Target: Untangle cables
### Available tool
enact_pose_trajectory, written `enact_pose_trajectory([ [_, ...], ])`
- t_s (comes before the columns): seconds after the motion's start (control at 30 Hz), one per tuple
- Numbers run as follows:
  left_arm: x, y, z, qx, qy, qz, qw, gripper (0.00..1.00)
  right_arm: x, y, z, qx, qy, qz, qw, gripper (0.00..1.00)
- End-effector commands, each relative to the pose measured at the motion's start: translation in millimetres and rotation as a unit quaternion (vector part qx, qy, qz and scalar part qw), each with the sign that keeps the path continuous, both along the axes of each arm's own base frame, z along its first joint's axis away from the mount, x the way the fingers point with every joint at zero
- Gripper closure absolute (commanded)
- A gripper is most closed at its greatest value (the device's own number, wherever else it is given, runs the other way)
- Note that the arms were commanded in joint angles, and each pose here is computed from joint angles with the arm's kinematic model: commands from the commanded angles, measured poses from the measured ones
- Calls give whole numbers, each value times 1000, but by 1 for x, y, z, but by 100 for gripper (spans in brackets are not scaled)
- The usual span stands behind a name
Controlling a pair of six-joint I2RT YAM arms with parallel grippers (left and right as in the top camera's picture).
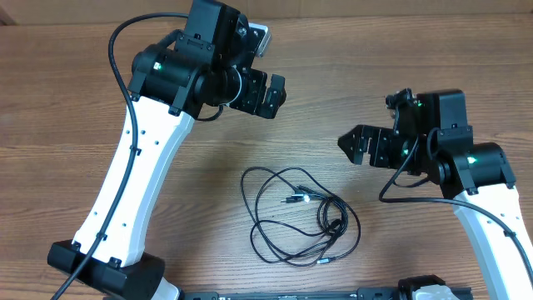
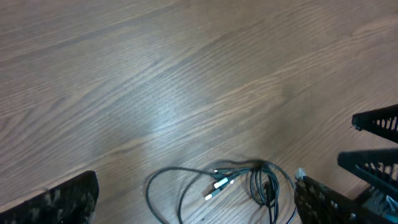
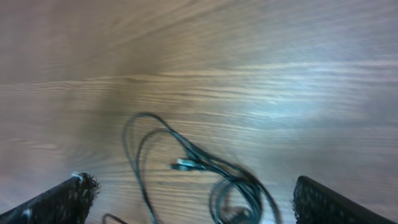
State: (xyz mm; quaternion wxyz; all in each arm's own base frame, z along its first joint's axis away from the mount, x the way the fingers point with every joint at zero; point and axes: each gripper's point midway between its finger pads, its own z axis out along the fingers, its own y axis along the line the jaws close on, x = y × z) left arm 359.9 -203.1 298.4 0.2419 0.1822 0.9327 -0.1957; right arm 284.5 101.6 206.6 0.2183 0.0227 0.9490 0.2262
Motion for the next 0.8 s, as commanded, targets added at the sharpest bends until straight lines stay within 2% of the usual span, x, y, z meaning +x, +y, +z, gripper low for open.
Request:
enact_pose_trajectory([
  [0.0,-13,-12,-5,14,3,-51,999,0,-7,-15,3,-41,4,-14,999,0],
  [0.13,-31,-22,-23,28,28,-92,995,0,-17,-28,-7,-71,35,-43,996,0],
  [0.3,-66,-46,-55,20,70,-192,979,0,-14,-68,-12,-136,50,-165,976,0],
  [0.43,-84,-57,-88,25,107,-210,971,0,-13,-81,-12,-130,56,-226,964,0],
  [0.6,-110,-81,-122,-19,154,-235,959,0,-12,-104,-12,-114,67,-303,944,0],
  [0.77,-127,-94,-157,-19,178,-229,957,0,-13,-134,-12,-100,76,-360,924,0],
])
